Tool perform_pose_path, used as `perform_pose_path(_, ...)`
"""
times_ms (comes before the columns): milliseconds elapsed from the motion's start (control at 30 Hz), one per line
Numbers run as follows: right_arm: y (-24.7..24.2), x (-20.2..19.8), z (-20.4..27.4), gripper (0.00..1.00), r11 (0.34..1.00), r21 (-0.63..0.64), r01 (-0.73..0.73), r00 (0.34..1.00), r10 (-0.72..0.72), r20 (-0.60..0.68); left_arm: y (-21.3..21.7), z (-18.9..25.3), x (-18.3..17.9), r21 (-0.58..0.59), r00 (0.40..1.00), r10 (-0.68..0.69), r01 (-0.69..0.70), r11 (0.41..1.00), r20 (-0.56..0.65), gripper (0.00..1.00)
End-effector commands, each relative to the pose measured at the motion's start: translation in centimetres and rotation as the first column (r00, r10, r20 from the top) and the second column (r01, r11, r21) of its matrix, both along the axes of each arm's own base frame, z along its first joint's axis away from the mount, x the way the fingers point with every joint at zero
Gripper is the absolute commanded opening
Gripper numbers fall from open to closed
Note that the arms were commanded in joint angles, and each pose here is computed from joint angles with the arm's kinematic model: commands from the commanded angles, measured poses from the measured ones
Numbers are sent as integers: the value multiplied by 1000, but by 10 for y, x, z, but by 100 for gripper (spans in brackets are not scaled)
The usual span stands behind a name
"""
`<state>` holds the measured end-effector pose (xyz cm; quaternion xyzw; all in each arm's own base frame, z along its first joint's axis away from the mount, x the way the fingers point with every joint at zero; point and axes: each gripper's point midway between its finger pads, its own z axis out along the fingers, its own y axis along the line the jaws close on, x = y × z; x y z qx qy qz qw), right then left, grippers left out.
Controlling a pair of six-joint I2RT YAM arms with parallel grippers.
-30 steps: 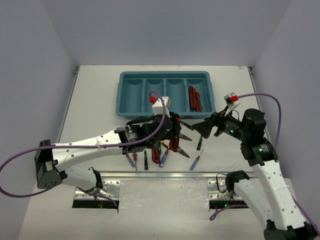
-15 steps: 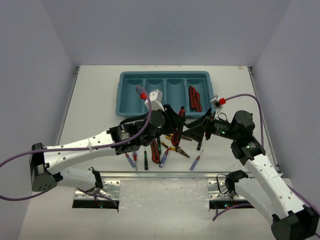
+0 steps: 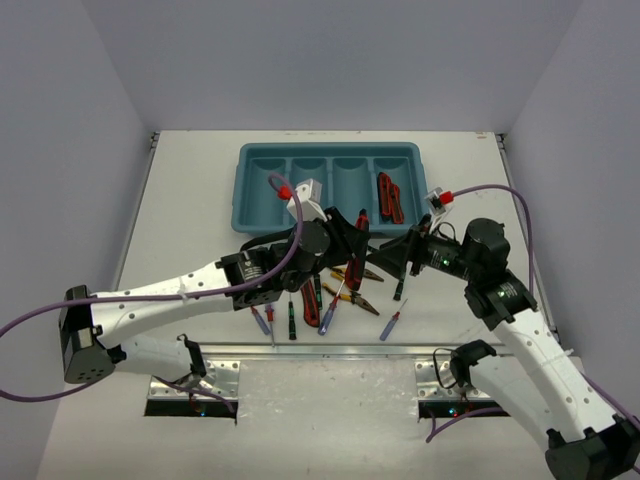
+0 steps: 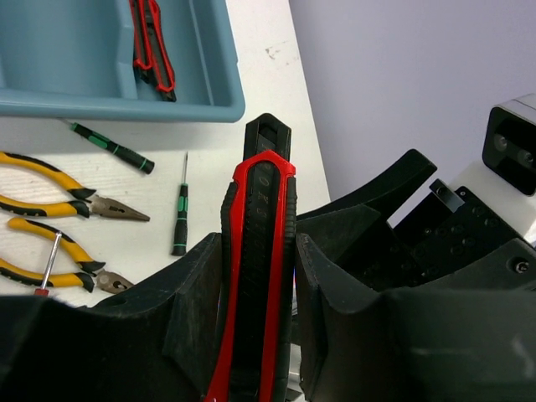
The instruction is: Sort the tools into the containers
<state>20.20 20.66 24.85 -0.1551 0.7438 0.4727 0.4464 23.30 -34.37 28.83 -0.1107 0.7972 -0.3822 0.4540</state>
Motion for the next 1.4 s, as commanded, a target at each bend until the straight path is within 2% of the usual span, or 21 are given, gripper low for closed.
perform_pose_path(0, -1, 1, 17, 64, 1000, 11, 20, 1000, -20, 0, 4, 30, 5, -111, 998, 43, -37, 993, 51, 0)
perform_pose_path(167, -6, 2, 21, 64, 999, -11, 52, 999, -52, -7, 6, 28, 7, -117, 997, 63, -57, 991, 53, 0)
perform_pose_path(533, 10, -5, 26, 63, 997, 74, -29, 995, 36, -89, 13, 10, 20, -97, 986, 163, -159, 982, 32, 0)
perform_pose_path(967, 38, -7, 20, 58, 992, 100, -76, 984, 91, -155, -1, 3, 28, -97, 985, 171, -168, 981, 30, 0)
perform_pose_path(1067, 43, 2, 8, 55, 996, 75, -47, 981, 60, -183, -4, 7, 29, -118, 985, 168, -164, 979, 31, 0)
perform_pose_path(1133, 43, 6, -2, 49, 997, 69, -26, 976, 40, -213, -6, 10, 28, -129, 986, 160, -155, 979, 35, 0)
perform_pose_path(1167, 44, 9, -6, 40, 997, 72, -18, 975, 34, -220, -7, 12, 28, -136, 987, 156, -150, 979, 39, 0)
perform_pose_path(1200, 45, 11, -10, 29, 997, 73, -9, 974, 25, -227, -8, 14, 28, -141, 987, 155, -147, 979, 41, 0)
perform_pose_path(1233, 45, 14, -13, 12, 997, 75, 4, 972, 14, -234, -8, 15, 28, -143, 987, 154, -147, 979, 42, 0)
perform_pose_path(1267, 45, 16, -16, 0, 997, 76, 17, 971, 2, -238, -8, 16, 28, -144, 987, 153, -145, 979, 44, 0)
perform_pose_path(1333, 42, 21, -17, 0, 997, 64, 43, 974, -27, -227, -5, 17, 28, -138, 986, 158, -150, 979, 53, 5)
perform_pose_path(1367, 40, 24, -18, 0, 997, 48, 61, 975, -49, -218, -2, 17, 28, -130, 985, 164, -155, 979, 62, 37)
